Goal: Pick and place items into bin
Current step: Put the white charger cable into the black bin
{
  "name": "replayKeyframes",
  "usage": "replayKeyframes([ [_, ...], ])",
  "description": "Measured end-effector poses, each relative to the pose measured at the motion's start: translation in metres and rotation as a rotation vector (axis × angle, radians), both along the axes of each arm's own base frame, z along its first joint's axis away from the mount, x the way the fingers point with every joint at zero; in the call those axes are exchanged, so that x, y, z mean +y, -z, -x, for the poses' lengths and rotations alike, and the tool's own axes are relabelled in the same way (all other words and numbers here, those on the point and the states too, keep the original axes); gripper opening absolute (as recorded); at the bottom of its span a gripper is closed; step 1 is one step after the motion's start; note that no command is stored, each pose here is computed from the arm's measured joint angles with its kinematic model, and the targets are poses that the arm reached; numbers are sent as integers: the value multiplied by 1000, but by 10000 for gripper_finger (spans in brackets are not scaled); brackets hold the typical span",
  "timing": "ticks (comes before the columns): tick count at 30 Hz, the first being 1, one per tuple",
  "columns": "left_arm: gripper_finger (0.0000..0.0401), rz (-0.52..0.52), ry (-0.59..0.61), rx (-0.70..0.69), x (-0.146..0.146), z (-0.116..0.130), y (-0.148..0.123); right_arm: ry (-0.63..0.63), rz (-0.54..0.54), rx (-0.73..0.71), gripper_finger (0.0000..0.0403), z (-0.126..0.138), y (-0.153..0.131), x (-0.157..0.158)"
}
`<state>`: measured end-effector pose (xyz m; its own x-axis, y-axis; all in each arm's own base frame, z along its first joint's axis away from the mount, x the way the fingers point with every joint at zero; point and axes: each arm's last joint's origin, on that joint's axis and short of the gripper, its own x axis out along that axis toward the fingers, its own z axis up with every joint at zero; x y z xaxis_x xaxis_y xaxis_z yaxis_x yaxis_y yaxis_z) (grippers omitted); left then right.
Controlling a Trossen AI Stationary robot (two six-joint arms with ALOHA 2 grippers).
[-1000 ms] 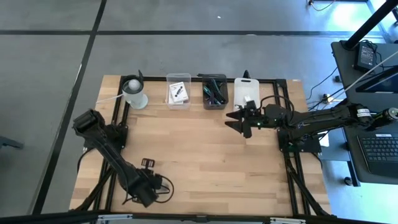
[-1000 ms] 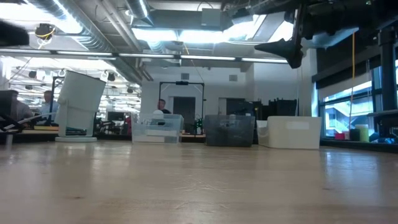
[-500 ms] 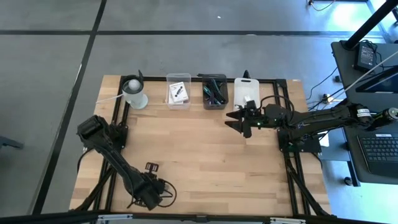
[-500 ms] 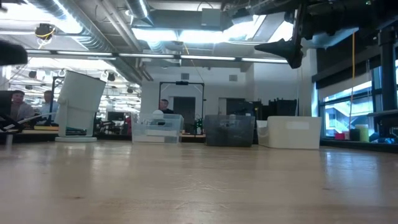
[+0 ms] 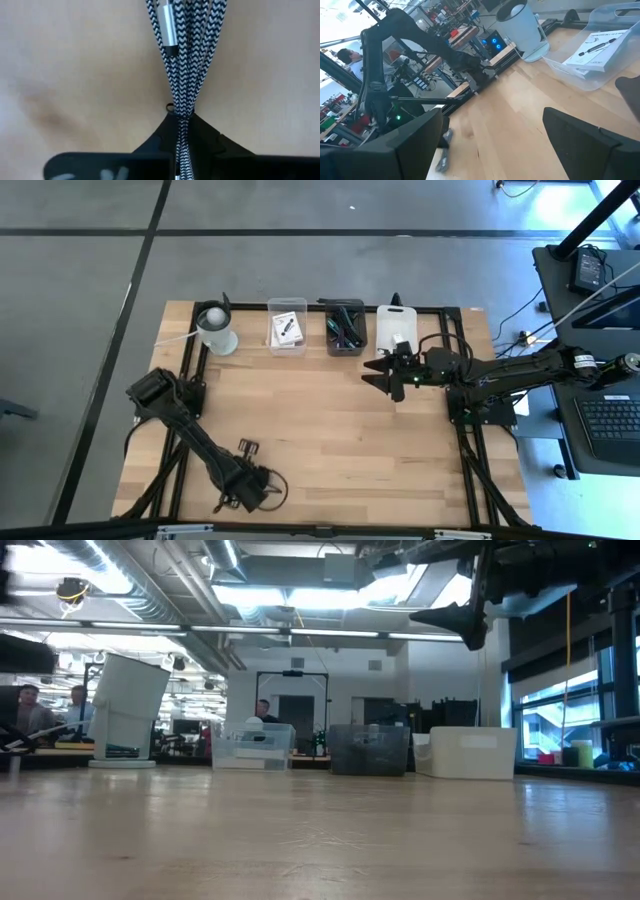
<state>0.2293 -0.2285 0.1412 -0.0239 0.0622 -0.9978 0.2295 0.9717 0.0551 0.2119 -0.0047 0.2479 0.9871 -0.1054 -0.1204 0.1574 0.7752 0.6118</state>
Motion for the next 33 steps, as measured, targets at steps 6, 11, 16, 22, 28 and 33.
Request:
replayKeyframes([
  [6,16,-77,-94,-187,36,-19,-35,2,6,7,349,0,1,-1],
  [11,16,-67,-176,-298,80,-38,-66,23,153,27,349,0,1,-5],
  [16,15,-24,-298,-462,131,-57,-98,122,354,73,349,1,1,-13],
  [22,14,82,-442,-786,195,-85,-133,199,431,121,349,3,-1,-30],
  [28,14,204,-546,-1094,250,-106,-158,199,502,366,337,6,-38,-61],
  [33,14,172,-592,-1248,283,-108,-170,116,485,497,294,12,-82,-93],
])
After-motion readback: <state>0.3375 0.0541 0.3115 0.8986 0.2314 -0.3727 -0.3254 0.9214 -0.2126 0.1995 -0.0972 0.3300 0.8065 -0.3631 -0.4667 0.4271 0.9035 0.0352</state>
